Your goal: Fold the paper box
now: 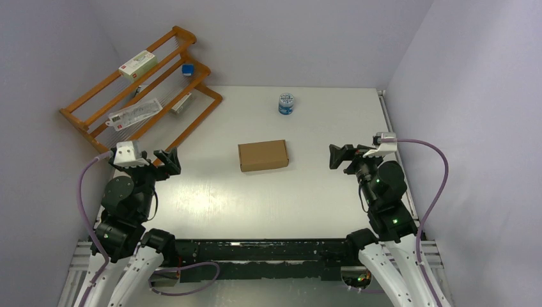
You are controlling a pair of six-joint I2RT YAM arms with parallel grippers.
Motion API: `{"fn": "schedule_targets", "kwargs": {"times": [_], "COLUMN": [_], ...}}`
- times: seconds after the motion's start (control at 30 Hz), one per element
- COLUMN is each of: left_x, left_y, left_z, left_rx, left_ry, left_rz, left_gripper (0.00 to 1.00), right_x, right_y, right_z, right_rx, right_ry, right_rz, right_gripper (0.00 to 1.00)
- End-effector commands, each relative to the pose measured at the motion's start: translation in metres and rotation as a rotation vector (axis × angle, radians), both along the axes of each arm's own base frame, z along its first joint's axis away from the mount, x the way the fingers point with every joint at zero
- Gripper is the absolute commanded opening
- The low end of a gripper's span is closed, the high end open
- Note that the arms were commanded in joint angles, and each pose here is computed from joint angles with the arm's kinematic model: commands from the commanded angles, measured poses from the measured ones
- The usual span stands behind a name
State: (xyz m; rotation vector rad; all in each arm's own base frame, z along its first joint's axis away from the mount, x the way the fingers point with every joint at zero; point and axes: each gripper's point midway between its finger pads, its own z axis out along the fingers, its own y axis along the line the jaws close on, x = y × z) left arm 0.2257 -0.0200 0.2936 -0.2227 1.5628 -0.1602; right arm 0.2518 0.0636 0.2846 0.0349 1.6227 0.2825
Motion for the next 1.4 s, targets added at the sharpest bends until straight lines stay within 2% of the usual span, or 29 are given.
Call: {"fn": "schedule_targets", "kwargs": {"times": [0.0, 0.5, 0.7, 0.9, 1.2, 1.37], "left_x": [-0.002, 0.001, 0.001, 0.0, 0.0, 0.0], "left_y": [-0.001, -0.002, -0.003, -0.003, -0.003, -0.004], "left_z": [0.007, 0.004, 0.004, 0.005, 0.004, 0.005], "left_rx": [0.009, 0.015, 0.015, 0.014, 0.013, 0.012], "left_ry": [-0.037, -0.025, -0.027, -0.03, -0.028, -0.03], "left_rz": [-0.016, -0.021, -0.024, -0.026, -0.028, -0.028], "left_gripper": [0.98, 0.98, 0.98, 0.98, 0.98, 0.98], "right_x": [0.001, 0.005, 0.01, 0.012, 0.012, 0.013], "right_y": [0.006, 0.011, -0.004, -0.001, 0.009, 0.006], "right_z": [-0.004, -0.01, -0.018, -0.022, -0.02, -0.022], "right_rx": [-0.024, -0.026, 0.083, 0.062, 0.04, 0.039], "right_ry": [-0.006, 0.007, 0.054, 0.1, 0.091, 0.101], "right_rz": [0.039, 0.058, -0.068, -0.056, 0.006, -0.014], "right_gripper": [1.0, 1.0, 1.0, 1.0, 1.0, 1.0]}}
